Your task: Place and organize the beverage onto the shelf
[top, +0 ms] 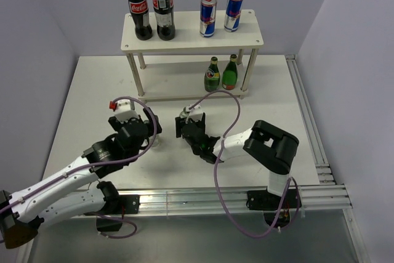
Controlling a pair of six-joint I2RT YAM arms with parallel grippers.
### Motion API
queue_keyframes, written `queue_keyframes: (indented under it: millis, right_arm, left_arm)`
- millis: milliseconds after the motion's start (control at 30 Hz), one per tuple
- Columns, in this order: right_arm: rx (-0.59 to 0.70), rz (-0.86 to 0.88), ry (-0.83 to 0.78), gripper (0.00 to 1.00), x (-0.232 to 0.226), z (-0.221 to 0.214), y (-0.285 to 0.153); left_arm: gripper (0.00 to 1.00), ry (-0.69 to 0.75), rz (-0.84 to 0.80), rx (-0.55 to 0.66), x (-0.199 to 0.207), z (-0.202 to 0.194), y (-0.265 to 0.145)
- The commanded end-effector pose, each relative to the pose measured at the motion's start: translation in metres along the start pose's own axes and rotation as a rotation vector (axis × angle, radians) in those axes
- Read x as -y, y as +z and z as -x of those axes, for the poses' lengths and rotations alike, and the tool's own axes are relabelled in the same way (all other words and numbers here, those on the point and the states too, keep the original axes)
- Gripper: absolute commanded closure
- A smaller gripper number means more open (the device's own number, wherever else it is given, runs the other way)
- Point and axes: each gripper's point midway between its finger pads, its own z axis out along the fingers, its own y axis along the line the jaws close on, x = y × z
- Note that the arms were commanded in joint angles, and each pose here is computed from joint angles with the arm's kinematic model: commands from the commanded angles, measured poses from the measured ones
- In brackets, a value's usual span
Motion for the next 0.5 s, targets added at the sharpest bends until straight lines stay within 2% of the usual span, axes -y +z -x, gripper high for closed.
queue_keyframes:
  millis: [0, 267, 467]
  right_arm:
    - [0.069, -0.028, 0.094, 1.00, 0.006, 0.029, -0.006]
    - [0.068, -0.043, 0.107, 1.00, 0.016, 0.031, -0.016]
    - [0.072, -0.054, 0.118, 1.00, 0.023, 0.034, -0.023]
  left_arm:
    - [0.01, -0.062, 0.093, 0.046, -0.012, -0.012, 0.001]
    - [0.01, -0.043, 0.100, 0.002, -0.016, -0.075, 0.018]
    - [0.01, 0.001, 0.157, 0.013, -0.021, -0.102, 0.036]
